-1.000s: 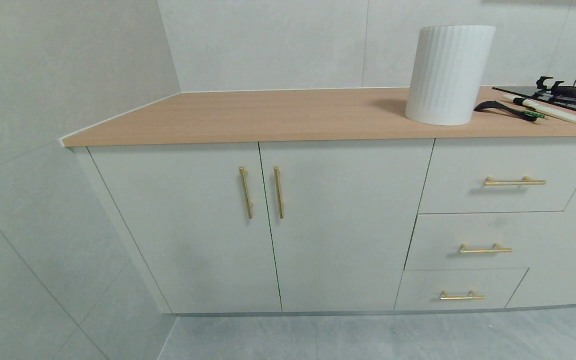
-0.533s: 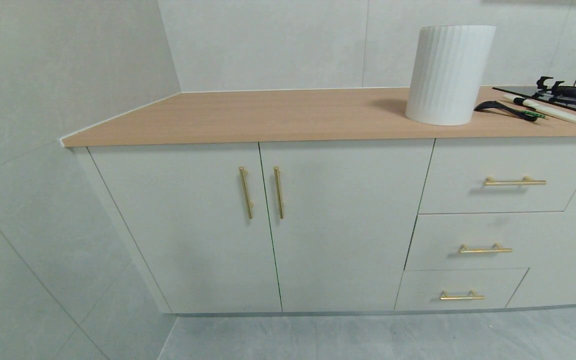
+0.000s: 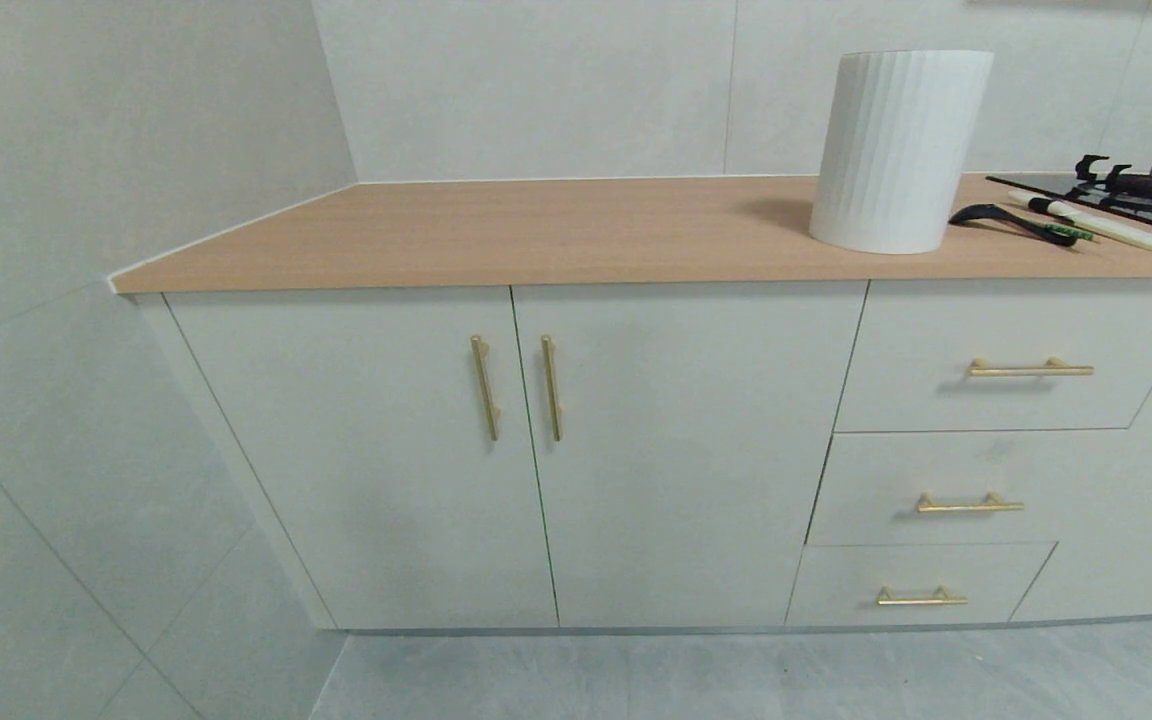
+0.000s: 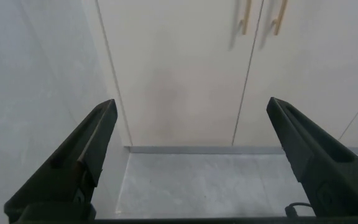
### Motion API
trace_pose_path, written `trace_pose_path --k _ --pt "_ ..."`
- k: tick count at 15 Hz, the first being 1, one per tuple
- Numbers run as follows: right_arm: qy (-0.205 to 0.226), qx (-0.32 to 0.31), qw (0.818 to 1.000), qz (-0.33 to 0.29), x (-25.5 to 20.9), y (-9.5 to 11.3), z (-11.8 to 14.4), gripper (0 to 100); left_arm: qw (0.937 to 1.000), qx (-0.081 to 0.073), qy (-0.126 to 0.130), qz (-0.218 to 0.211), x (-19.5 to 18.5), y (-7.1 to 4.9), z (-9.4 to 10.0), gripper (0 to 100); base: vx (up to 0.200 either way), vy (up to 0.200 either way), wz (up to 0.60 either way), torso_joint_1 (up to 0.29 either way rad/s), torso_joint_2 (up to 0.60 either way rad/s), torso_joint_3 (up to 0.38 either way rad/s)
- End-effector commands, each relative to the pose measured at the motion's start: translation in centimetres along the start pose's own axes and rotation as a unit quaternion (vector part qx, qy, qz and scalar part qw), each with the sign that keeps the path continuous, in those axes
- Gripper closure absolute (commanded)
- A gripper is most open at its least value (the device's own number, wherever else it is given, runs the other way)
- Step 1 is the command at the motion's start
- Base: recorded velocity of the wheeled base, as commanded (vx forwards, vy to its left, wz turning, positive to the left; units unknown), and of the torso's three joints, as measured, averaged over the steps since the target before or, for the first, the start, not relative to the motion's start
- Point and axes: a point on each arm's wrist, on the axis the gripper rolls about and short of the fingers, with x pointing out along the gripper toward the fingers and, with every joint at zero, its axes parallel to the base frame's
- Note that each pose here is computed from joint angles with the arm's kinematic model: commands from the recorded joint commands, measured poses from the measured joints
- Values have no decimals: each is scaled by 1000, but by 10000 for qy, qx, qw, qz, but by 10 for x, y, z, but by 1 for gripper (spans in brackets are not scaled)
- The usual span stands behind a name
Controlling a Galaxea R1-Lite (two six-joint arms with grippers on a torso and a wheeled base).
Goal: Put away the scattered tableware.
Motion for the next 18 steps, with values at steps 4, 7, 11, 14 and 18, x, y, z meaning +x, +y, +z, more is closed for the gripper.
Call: trace_pose_path --k 4,7,11,14,18 --pt "10 0 10000 -1 0 0 0 0 10000 0 4 6 0 0 0 0 0 -200 0 1 1 1" --pt "10 0 10000 -1 0 0 0 0 10000 0 4 6 0 0 0 0 0 -200 0 4 2 6" --pt "10 69 10000 -1 0 0 0 0 10000 0 4 6 0 0 0 0 0 -200 0 2 0 2" --pt "10 69 10000 -1 0 0 0 0 10000 0 4 6 0 0 0 0 0 -67 0 -1 1 1" --pt "10 69 10000 -1 0 0 0 0 10000 7 4 6 0 0 0 0 0 0 0 0 0 0"
